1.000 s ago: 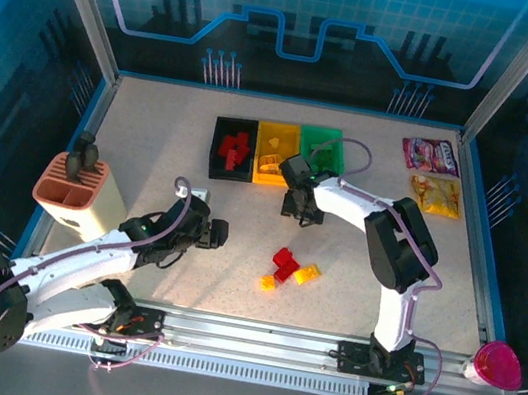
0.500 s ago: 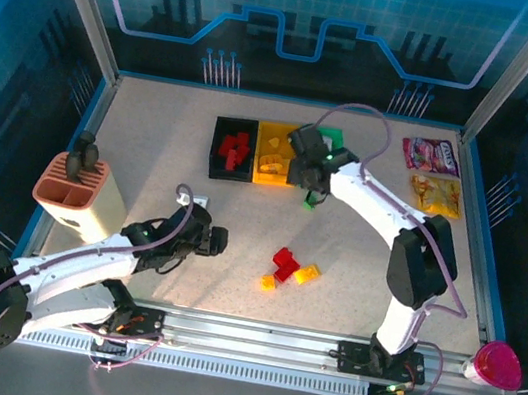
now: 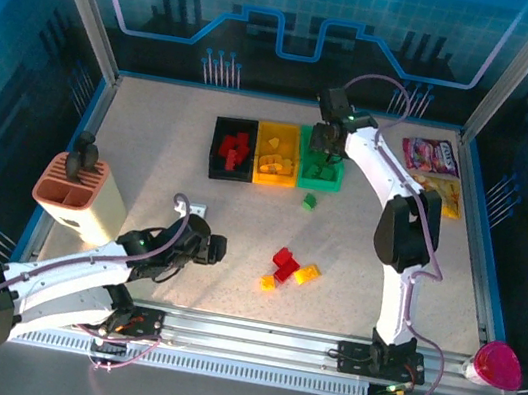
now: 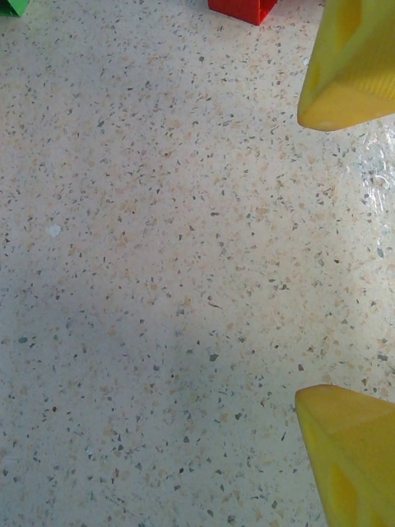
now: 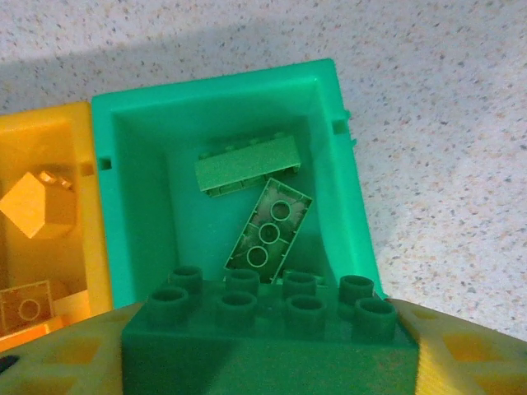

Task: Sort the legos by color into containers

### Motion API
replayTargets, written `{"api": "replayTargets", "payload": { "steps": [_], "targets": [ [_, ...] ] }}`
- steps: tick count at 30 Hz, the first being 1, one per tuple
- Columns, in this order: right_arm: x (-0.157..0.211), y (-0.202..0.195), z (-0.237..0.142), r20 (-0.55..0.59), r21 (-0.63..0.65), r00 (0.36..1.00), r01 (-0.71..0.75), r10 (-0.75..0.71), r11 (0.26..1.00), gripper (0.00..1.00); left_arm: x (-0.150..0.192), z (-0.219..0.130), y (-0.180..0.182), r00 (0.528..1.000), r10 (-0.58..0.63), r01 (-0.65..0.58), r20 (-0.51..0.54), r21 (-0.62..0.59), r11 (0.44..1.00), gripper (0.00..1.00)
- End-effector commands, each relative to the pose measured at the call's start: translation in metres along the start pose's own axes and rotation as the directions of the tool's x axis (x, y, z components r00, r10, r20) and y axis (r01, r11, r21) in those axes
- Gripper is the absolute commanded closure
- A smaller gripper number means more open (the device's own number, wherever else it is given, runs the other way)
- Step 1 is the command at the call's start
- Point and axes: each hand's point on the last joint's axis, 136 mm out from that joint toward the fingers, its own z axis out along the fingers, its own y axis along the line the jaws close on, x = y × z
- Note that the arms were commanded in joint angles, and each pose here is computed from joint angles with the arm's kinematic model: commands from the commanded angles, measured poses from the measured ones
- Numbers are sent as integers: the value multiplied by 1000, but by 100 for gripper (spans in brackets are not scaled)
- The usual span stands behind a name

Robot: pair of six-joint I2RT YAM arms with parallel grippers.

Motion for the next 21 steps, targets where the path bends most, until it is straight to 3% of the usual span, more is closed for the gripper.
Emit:
{"api": "replayTargets", "payload": {
  "steps": [1, 9, 16, 21],
  "targets": [
    [4, 0, 2, -44, 2, 999, 22, -22, 1000, 32, 1, -2, 5, 1000, -10, 10, 7, -22, 1000, 19],
    [5, 6, -20, 3, -26, 999, 48, -48, 999, 10, -1, -5, -2, 1000, 16, -16, 14, -4, 1000, 19],
    [34, 7, -47, 21, -62, 996, 90, -89, 994, 12, -3, -5, -8, 999, 25, -25, 28, 12, 1000, 19],
    [77, 7, -36, -44, -83, 994, 97, -100, 992, 16, 1, -2, -7, 999, 26, -27, 22, 11, 1000, 19]
  ]
}}
